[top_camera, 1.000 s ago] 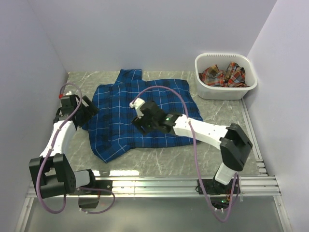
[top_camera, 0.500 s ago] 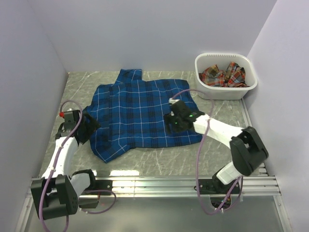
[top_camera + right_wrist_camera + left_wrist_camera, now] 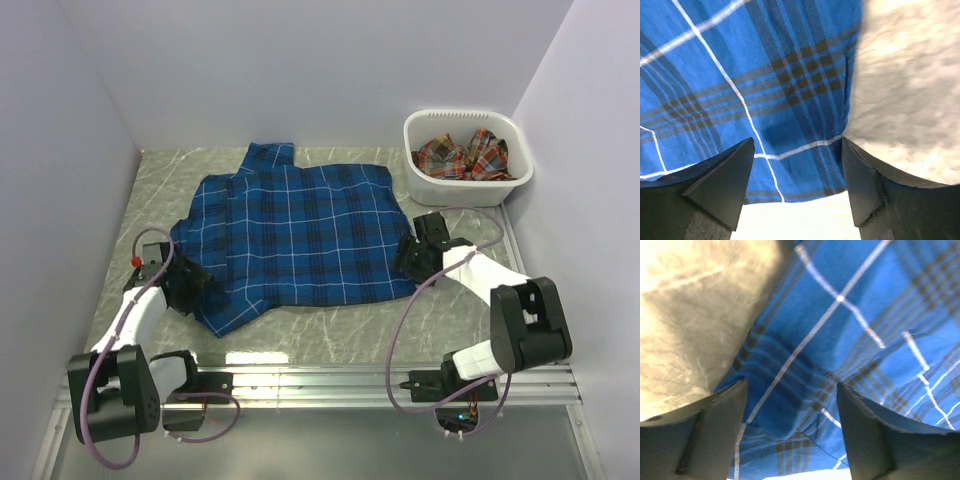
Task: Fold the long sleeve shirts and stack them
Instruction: Flatten the shirt out
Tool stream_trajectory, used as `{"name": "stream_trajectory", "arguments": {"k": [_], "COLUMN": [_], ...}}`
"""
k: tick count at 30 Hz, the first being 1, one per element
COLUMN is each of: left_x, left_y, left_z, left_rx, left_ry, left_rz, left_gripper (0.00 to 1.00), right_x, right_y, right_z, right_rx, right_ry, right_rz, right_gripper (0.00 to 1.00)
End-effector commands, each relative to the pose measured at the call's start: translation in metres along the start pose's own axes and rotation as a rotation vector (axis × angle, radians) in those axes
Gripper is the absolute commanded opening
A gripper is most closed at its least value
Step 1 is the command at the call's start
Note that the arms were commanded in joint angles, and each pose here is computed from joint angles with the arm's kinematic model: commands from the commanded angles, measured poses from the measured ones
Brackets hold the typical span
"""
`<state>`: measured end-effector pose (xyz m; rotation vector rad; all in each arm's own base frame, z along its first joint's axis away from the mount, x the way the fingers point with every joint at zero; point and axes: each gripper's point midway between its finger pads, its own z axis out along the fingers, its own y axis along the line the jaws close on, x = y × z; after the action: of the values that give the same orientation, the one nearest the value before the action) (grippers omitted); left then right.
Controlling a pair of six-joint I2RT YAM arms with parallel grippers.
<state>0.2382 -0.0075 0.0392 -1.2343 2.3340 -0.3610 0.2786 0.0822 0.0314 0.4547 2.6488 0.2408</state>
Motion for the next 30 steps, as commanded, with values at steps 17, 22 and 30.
{"name": "stream_trajectory", "arguments": {"k": [17, 22, 30], "left_x": [-0.123, -0.142, -0.115], "left_y": [0.005, -0.032, -0.107], "left_z": [-0.057, -0.066, -0.05], "left_rx": [-0.191, -0.052, 0.115], "left_ry": [-0.433, -0.473, -0.327], "left_rz": [-0.036, 0.007, 0.122], "left_gripper": [0.13, 0.59, 0.94], "right_x": [0.113, 0.036, -0.062], "right_y": [0.059, 0.066, 0.115], "right_z": [-0.047, -0.061, -0.037], "right_rx": [-0.188, -0.159, -0.306], "right_ry": [0.31, 0.07, -0.103], "right_rz": [-0.28, -0.289, -0.149], "right_gripper": [0.67, 0.8, 0.66]}}
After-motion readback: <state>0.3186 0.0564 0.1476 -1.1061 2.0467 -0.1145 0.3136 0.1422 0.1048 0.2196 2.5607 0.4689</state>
